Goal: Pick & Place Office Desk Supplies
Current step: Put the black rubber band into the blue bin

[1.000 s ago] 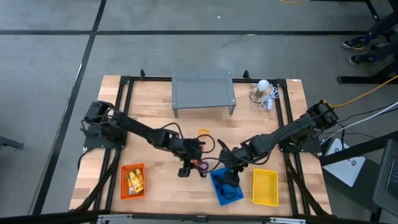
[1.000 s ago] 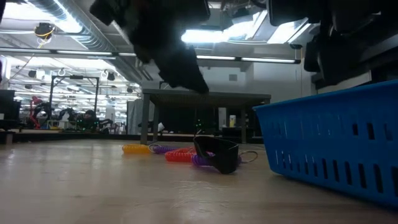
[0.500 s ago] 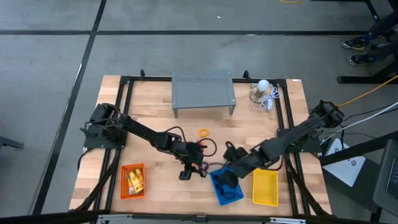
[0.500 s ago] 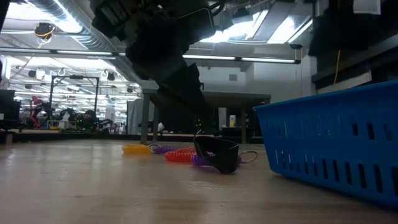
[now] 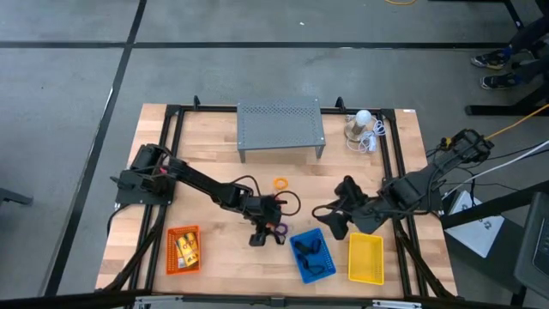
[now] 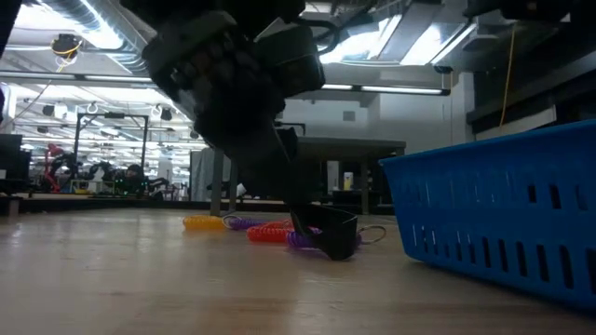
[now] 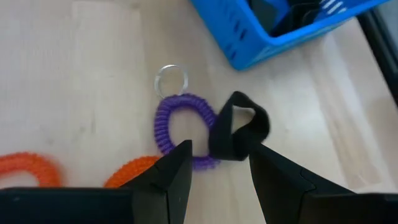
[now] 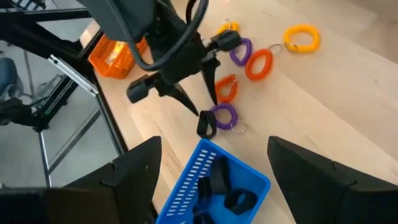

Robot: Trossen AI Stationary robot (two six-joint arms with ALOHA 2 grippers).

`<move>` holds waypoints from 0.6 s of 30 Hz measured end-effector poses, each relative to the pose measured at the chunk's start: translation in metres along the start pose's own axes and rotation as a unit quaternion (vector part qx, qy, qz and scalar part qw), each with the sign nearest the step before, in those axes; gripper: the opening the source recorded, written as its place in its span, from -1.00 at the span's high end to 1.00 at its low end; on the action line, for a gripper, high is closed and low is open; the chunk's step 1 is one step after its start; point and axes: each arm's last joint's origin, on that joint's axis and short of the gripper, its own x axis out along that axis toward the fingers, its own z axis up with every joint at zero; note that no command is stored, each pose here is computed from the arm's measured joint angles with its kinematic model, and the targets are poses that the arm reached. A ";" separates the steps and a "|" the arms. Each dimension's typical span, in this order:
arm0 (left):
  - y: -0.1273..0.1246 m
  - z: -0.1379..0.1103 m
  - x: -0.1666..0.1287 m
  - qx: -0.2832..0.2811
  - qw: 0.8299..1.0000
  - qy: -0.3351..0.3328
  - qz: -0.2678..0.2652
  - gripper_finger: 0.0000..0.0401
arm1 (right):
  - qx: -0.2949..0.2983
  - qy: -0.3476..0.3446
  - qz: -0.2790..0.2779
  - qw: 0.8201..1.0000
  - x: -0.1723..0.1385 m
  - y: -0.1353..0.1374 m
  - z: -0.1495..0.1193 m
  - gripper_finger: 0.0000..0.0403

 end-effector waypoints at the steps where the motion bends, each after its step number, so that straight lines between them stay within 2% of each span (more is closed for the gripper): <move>1: 0.000 0.000 0.000 0.000 1.000 -0.003 0.009 0.23 | -0.001 0.003 -0.002 1.000 0.000 0.000 0.000 -0.47; 8: 0.008 0.004 0.000 0.003 1.000 -0.016 0.017 0.23 | -0.003 0.008 -0.013 1.000 0.008 0.001 -0.004 -0.47; 12: 0.009 0.004 0.002 0.002 1.000 -0.020 -0.007 0.23 | -0.002 0.010 -0.016 1.000 0.010 0.001 -0.005 -0.47; 18: -0.004 0.005 0.003 0.016 0.999 -0.027 -0.043 0.23 | -0.003 0.013 -0.016 1.000 0.011 0.001 -0.006 -0.47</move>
